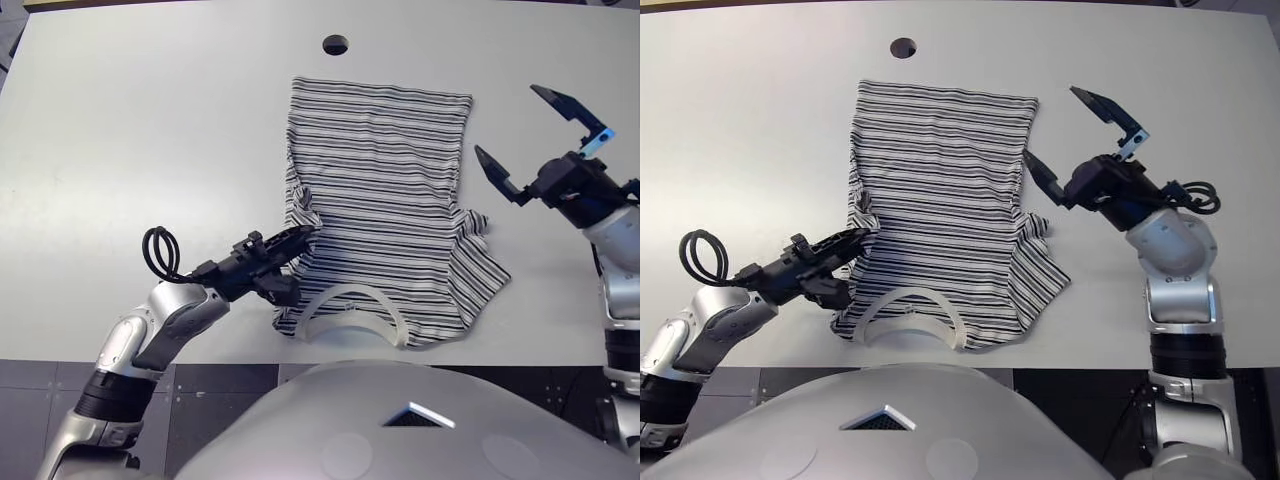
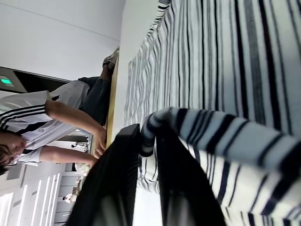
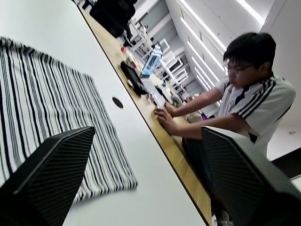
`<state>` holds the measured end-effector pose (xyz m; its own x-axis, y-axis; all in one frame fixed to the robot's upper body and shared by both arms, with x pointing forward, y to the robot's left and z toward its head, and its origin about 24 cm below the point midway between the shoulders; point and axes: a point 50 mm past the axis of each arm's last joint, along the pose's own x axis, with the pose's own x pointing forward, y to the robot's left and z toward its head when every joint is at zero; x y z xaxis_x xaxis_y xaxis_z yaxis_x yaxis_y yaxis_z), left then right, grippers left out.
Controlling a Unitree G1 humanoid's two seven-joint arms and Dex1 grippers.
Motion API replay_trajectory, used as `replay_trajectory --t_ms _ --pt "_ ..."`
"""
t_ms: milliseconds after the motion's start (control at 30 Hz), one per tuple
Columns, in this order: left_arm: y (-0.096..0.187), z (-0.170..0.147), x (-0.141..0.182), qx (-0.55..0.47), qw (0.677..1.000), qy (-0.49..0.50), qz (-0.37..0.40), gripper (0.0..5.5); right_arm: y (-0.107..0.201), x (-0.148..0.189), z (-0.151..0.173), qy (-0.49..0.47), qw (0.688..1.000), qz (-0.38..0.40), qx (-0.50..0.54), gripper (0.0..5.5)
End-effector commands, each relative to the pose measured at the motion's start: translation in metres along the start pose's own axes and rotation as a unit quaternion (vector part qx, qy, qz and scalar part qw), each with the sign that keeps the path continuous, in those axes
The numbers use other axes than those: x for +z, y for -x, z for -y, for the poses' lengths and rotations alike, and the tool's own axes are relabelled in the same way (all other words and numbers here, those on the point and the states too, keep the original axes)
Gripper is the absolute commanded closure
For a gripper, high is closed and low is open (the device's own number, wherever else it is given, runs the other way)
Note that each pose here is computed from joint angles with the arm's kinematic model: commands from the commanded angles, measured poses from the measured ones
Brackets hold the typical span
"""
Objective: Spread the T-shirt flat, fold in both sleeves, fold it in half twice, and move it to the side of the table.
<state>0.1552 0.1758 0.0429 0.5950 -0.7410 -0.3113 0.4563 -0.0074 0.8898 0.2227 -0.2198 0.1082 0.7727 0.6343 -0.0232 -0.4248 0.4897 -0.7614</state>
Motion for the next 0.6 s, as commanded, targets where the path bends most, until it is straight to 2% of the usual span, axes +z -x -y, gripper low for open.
replay_trajectory --t_ms 33,167,267,333,467,600 --pt "0.006 0.004 -0.006 -0.027 1.000 0.004 -0.015 4.15 0.014 -0.002 0.011 0.022 0.999 -0.028 0.006 1.34" --pt "0.011 0.006 -0.003 -0.036 0.999 0.016 -0.013 3.56 0.039 -0.001 0.007 0.058 0.992 -0.063 0.094 1.34" --pt "0.017 -0.002 0.001 -0.010 0.999 0.030 -0.008 3.03 0.083 -0.008 -0.013 0.123 0.944 -0.152 0.265 1.34" --pt "0.019 -0.015 0.003 0.031 0.999 0.038 -0.009 2.94 0.104 0.000 -0.020 0.140 0.915 -0.175 0.335 1.34" --pt "0.013 -0.039 0.001 0.115 0.992 0.053 -0.006 2.94 0.122 0.023 -0.008 0.156 0.912 -0.177 0.337 1.34" --pt "0.001 -0.043 0.003 0.148 0.986 0.081 0.015 2.94 0.126 0.025 -0.023 0.142 0.904 -0.162 0.370 1.34"
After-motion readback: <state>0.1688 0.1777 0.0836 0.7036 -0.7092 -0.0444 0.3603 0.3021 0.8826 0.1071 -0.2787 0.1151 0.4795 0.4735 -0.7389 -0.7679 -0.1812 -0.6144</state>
